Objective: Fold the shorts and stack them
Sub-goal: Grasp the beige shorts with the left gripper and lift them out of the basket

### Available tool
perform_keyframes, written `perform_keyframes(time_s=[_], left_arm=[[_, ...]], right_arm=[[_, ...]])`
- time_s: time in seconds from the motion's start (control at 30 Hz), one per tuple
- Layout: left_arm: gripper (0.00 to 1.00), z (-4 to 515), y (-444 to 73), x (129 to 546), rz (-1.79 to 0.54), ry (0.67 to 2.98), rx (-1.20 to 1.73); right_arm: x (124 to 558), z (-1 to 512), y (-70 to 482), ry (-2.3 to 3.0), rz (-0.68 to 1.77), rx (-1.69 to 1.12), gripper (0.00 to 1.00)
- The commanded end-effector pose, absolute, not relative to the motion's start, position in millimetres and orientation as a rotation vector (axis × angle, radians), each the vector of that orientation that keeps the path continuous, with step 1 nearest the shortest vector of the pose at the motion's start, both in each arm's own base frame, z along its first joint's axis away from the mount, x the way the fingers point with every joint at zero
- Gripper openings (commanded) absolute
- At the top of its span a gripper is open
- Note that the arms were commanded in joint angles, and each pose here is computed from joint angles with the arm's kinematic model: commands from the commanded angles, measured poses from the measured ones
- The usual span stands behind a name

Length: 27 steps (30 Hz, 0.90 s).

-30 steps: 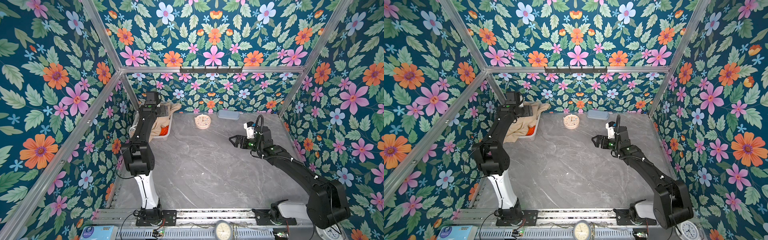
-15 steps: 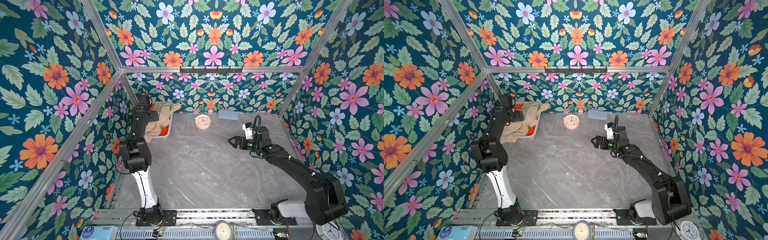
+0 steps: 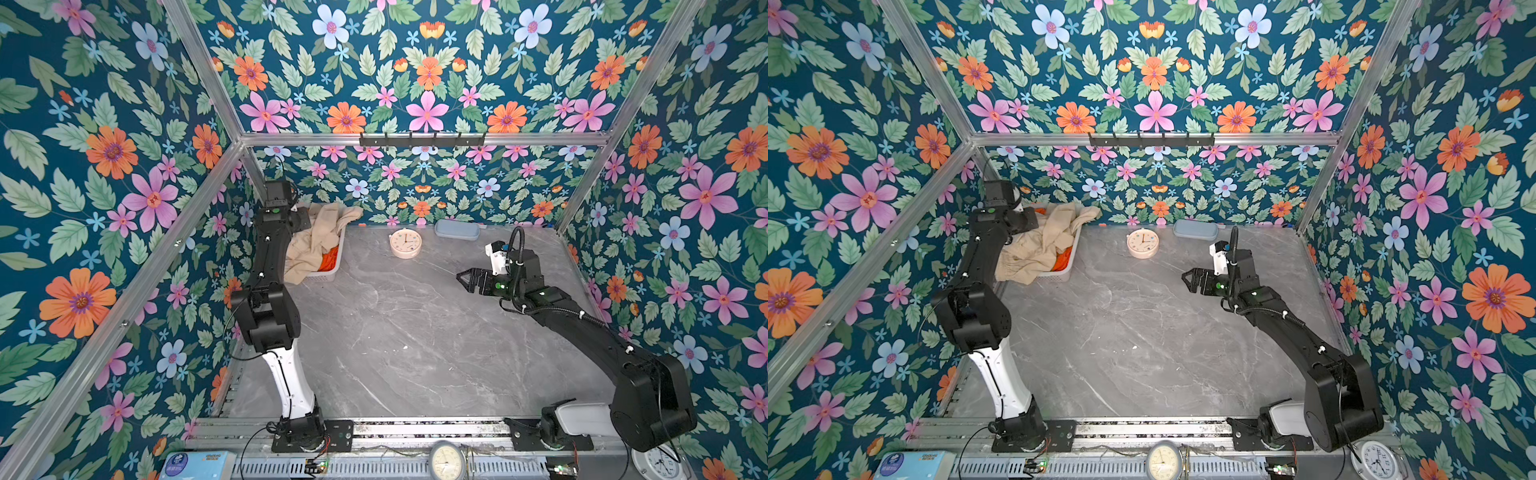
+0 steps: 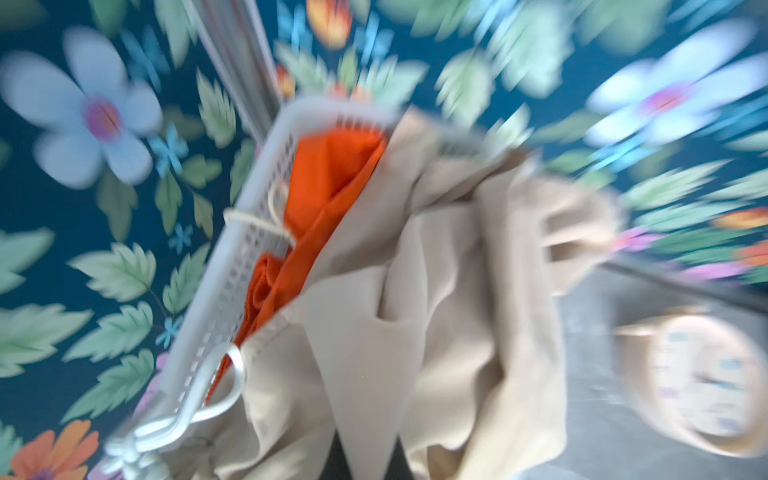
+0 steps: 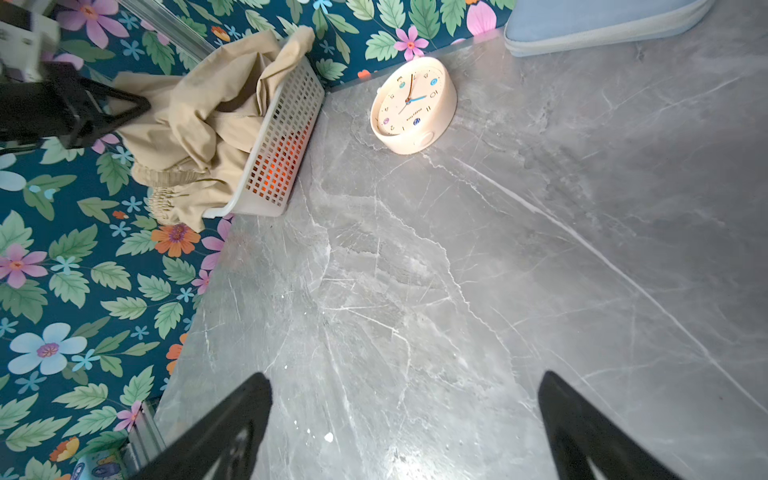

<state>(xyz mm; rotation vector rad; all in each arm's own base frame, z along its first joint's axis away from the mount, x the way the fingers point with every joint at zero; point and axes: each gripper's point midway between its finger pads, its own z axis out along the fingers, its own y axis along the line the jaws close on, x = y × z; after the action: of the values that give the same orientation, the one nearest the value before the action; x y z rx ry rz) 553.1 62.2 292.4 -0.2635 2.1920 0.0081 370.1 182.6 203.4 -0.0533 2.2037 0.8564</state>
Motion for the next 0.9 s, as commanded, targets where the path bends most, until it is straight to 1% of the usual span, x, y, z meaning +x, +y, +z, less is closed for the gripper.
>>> perform_keyframes(time_s=[0.0,0.07,0.2,0.3,0.37,0.47,0.57,0.7,0.73,0.77,0.8,0.83,0.87], left_arm=[[0.0,370,33,550,-0.153,1.982,-0.143],[0.0,413,14,537,-0.234,1.876,-0.067],[0.0,479,-24,508,-0.348,1.701,0.072],[0.0,514,-57,486,-0.429,1.604,0.175],[0.0,528,-83,472,-0.505,1.563,0.25],[0.0,532,-125,456,-0.58,1.549,0.349],[0.0,511,-175,444,-0.607,1.597,0.454],[0.01,442,-229,437,-0.664,1.756,0.523],[0.1,418,-241,436,-0.697,1.804,0.528],[0.31,395,-252,435,-0.736,1.853,0.521],[0.63,375,-261,432,-0.784,1.891,0.513],[0.98,357,-270,428,-0.85,1.917,0.52],[1.0,343,-272,427,-0.886,1.938,0.495]], right_arm=[[378,225,188,2.131,0.905,-0.04,0.99],[380,233,190,2.114,0.923,-0.042,0.99],[384,250,192,2.077,0.934,-0.047,0.99],[385,263,190,2.054,0.926,-0.038,0.99],[385,269,187,2.043,0.915,-0.026,0.99],[384,274,179,2.037,0.868,0.005,0.99],[383,270,161,2.051,0.768,0.076,0.99],[374,248,131,2.099,0.651,0.205,0.99],[370,241,125,2.116,0.639,0.238,0.99],[366,233,119,2.135,0.629,0.274,0.99],[361,225,115,2.155,0.617,0.298,0.99],[356,219,111,2.172,0.603,0.32,0.99],[352,215,109,2.184,0.597,0.324,0.99]])
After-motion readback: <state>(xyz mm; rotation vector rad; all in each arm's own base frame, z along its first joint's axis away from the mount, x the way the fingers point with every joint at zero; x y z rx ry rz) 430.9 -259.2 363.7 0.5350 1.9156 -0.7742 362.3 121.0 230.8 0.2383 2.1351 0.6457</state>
